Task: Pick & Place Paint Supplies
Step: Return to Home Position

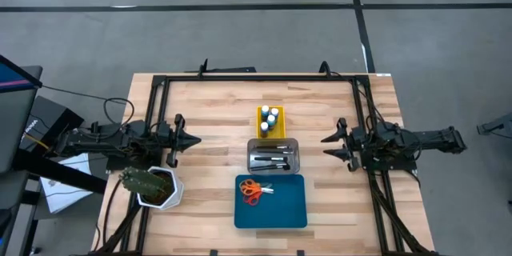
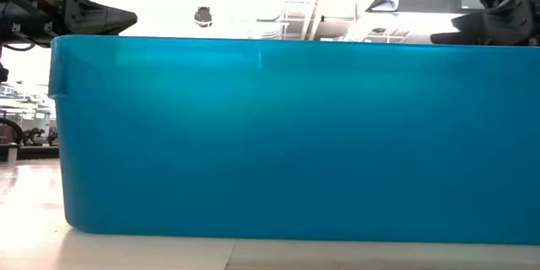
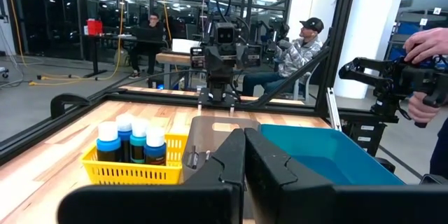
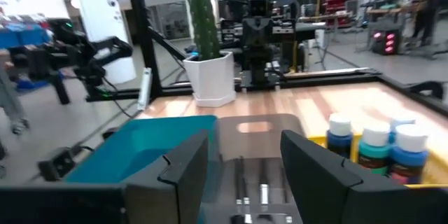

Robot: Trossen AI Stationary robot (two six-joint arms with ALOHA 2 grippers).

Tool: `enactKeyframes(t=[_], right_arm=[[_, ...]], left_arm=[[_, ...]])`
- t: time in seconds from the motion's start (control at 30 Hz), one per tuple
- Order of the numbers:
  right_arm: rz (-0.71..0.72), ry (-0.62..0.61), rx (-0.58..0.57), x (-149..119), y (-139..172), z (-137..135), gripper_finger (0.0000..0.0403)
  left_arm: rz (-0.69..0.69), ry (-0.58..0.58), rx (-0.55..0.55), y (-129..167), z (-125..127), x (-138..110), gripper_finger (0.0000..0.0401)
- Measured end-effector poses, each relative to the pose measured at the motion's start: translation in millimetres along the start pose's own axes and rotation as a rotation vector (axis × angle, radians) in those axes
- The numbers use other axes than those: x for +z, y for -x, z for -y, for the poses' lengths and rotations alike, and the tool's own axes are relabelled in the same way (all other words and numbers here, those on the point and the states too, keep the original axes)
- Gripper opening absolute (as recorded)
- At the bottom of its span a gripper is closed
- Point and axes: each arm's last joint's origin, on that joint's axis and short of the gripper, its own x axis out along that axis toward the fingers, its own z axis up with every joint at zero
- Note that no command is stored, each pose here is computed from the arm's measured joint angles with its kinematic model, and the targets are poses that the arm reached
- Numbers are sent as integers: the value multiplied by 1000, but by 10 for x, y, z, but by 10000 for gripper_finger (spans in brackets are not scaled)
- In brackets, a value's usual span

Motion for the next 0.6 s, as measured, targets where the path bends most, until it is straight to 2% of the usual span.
enactKeyframes(t=[0.1, 0.6], right_arm=[[-1, 38, -36, -4, 0, 11, 175], [-22, 37, -37, -22, -12, 13, 175]], left_arm=[[0, 0, 0, 0, 0, 0, 0], [0, 0, 0, 0, 0, 0, 0]])
